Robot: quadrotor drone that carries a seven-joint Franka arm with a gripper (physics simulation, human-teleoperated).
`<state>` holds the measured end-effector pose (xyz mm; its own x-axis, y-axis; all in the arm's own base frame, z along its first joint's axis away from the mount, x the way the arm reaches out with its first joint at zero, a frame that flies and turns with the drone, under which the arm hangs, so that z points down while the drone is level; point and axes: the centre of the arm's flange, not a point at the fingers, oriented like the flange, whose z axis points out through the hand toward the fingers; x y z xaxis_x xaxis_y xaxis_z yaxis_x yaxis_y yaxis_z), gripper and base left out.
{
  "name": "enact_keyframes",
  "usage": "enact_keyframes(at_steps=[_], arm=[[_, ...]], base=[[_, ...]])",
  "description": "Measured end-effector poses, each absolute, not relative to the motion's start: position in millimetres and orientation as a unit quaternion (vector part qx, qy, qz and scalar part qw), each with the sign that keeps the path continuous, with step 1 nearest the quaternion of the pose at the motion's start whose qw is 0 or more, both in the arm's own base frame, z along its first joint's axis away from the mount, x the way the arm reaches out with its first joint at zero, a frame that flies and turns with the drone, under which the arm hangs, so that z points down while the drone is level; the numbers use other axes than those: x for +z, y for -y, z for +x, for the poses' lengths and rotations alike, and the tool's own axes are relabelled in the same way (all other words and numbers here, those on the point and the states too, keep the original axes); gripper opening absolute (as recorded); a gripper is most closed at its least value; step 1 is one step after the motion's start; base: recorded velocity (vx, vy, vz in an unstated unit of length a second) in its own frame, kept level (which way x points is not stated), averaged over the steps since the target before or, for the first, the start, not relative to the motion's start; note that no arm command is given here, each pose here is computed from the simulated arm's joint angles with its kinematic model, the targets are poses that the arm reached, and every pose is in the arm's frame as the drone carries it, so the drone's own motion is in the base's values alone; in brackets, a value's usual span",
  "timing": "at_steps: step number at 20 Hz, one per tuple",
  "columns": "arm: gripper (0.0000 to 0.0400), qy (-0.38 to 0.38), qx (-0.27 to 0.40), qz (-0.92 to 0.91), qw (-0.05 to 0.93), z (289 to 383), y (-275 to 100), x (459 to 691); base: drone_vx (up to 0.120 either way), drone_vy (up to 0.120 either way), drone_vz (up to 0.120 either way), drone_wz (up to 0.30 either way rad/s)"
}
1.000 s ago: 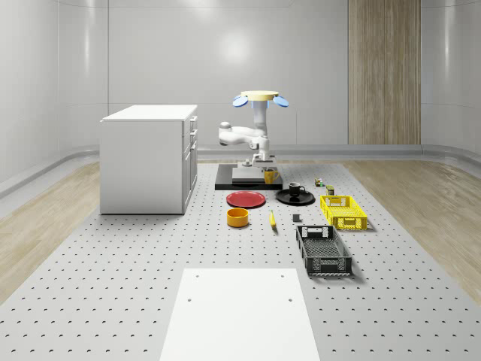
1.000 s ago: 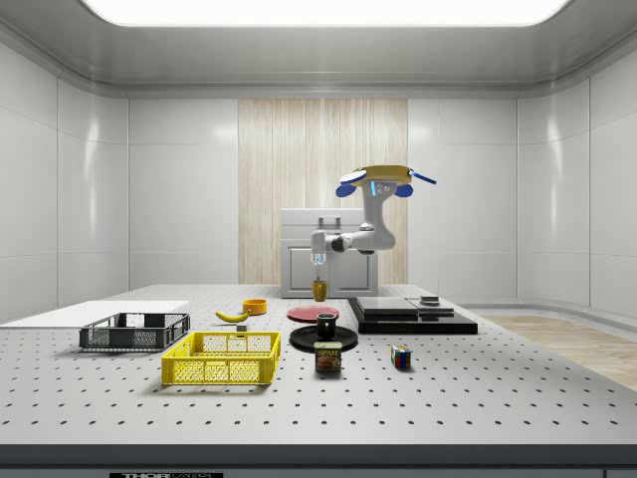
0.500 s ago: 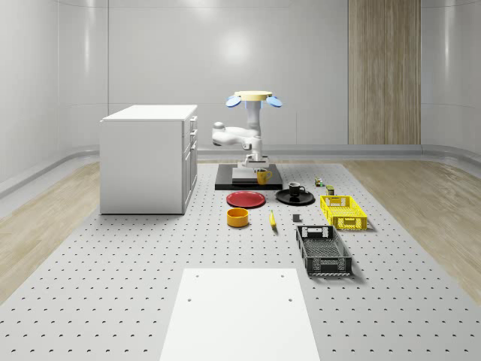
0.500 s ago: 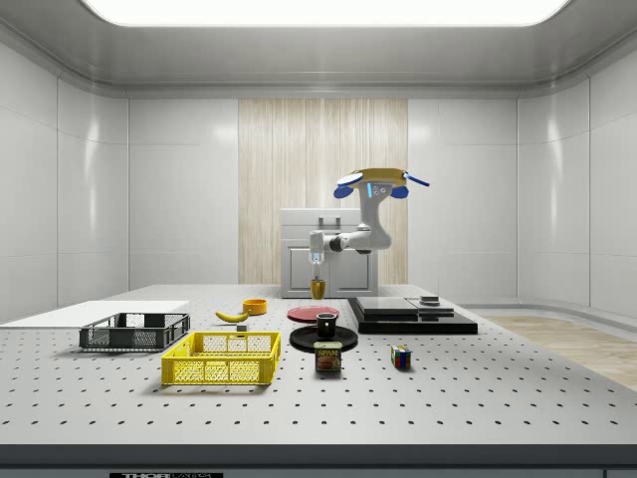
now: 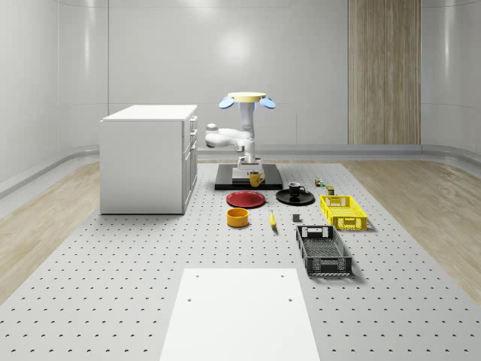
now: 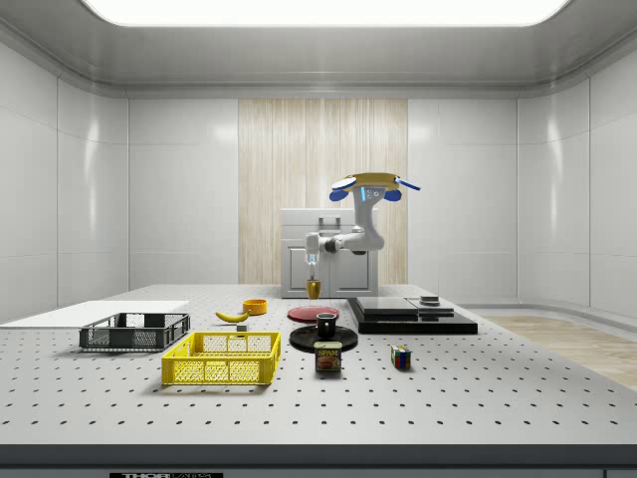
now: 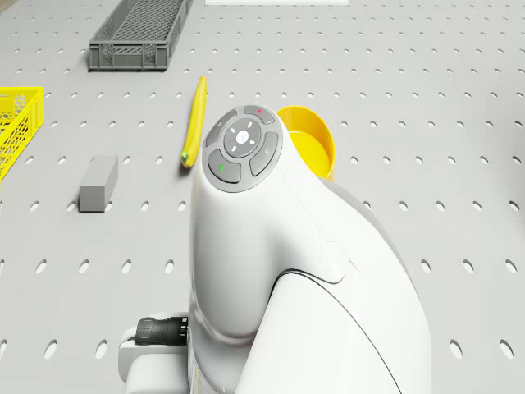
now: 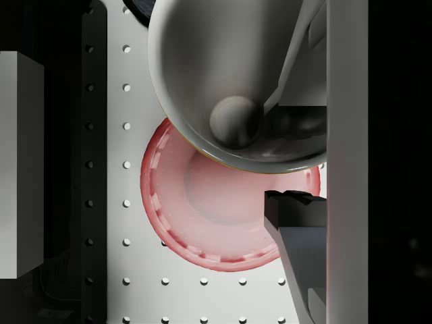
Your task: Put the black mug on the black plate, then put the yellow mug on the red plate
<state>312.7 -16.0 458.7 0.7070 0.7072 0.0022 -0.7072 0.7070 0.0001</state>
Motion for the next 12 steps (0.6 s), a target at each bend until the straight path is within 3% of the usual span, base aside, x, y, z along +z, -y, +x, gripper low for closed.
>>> enact_keyframes(at_steps=[2,6,12], arm=[[0.0110,0.001,0.383,0.000,0.924,312.7,16,459],[0.0110,0.001,0.383,0.000,0.924,312.7,16,459],[0.0110,0.001,0.383,0.000,0.924,312.7,16,471]], base=[[0.000,-0.120,-0.120,0.000],[0.000,-0.110,0.000,0.000],[0.000,0.000,0.000,0.000]])
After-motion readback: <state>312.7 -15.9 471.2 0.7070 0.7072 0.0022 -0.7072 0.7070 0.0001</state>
